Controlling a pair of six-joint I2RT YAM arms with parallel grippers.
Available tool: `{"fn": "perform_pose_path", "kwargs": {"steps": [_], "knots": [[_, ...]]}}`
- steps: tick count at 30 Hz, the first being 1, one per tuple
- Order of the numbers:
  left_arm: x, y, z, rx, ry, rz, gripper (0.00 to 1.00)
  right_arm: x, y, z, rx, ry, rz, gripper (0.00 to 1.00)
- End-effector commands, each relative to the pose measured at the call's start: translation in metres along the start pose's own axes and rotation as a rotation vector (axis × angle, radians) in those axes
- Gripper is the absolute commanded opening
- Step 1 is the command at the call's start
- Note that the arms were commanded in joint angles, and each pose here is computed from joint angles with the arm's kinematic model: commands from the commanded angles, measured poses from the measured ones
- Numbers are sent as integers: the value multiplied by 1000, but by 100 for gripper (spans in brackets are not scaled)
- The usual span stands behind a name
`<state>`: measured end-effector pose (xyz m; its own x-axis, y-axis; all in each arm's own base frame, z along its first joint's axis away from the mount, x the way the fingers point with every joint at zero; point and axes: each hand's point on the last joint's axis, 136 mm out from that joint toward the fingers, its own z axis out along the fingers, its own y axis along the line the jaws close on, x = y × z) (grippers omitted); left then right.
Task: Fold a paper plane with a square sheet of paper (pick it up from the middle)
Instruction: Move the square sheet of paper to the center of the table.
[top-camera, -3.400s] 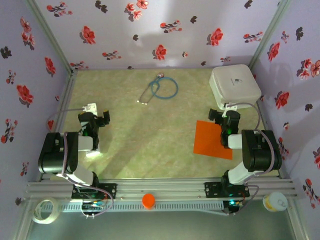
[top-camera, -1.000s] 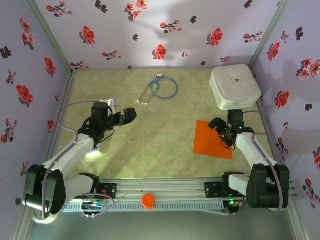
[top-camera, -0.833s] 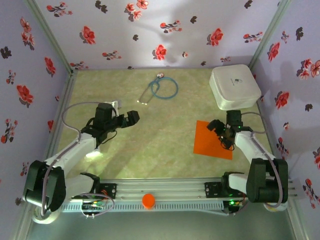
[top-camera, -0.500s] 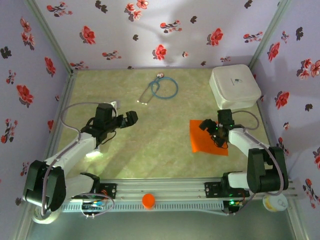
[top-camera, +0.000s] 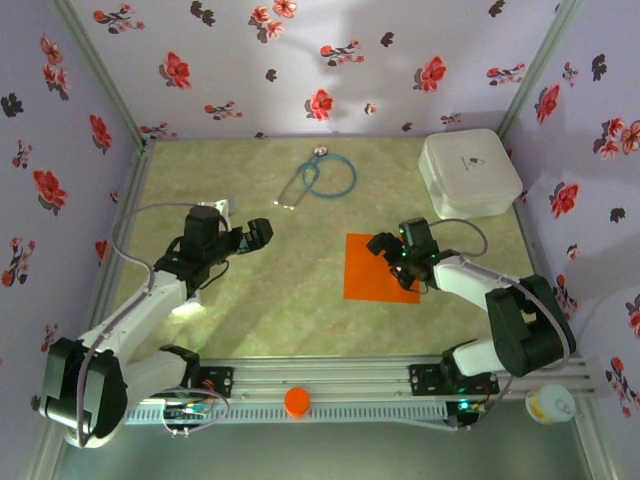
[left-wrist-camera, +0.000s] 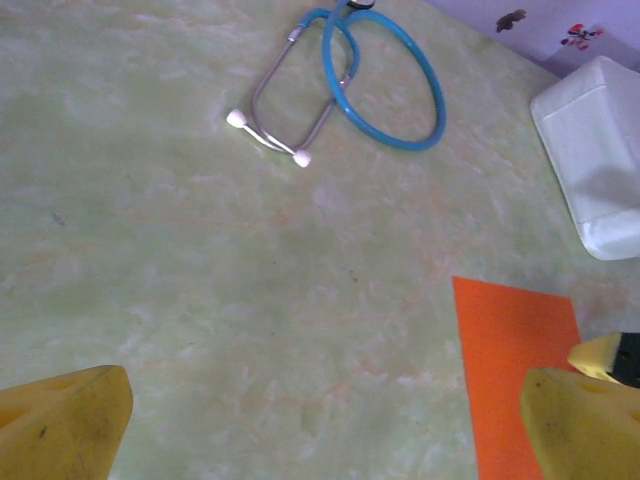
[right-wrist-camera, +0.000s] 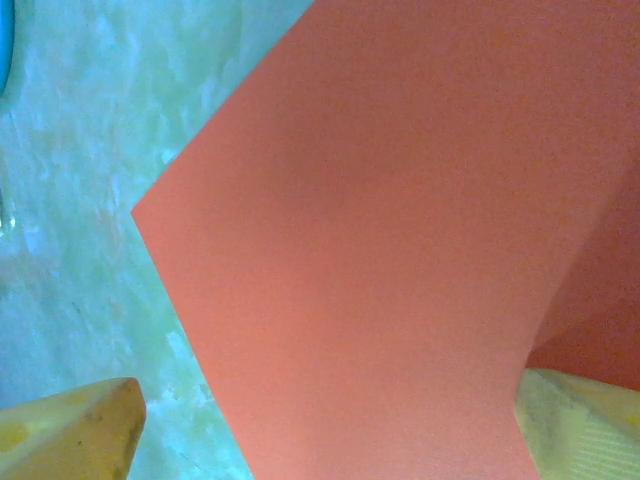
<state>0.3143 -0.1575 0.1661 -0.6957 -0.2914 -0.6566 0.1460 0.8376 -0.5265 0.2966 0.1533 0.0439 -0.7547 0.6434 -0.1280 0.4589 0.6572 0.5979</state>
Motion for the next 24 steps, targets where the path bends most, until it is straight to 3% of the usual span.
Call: {"fn": "perform_pose_path", "kwargs": {"steps": [1,5,10,18,24], "knots": [[-1,-16,-5,80,-1,39,100,0,5,-12,33,11,-37,97],[3,-25,-5,134,21,36,100,-20,2,-35,82,-49,-162,99],[6,-36,-3,199,42,24,100,-27,-19,-26,121,41,-154,99],[12,-39,-4,217,65,29,100,-12,-35,-6,154,119,-129,99],[12,-35,-8,189,63,56,100,21,-28,16,147,153,-108,99]]}}
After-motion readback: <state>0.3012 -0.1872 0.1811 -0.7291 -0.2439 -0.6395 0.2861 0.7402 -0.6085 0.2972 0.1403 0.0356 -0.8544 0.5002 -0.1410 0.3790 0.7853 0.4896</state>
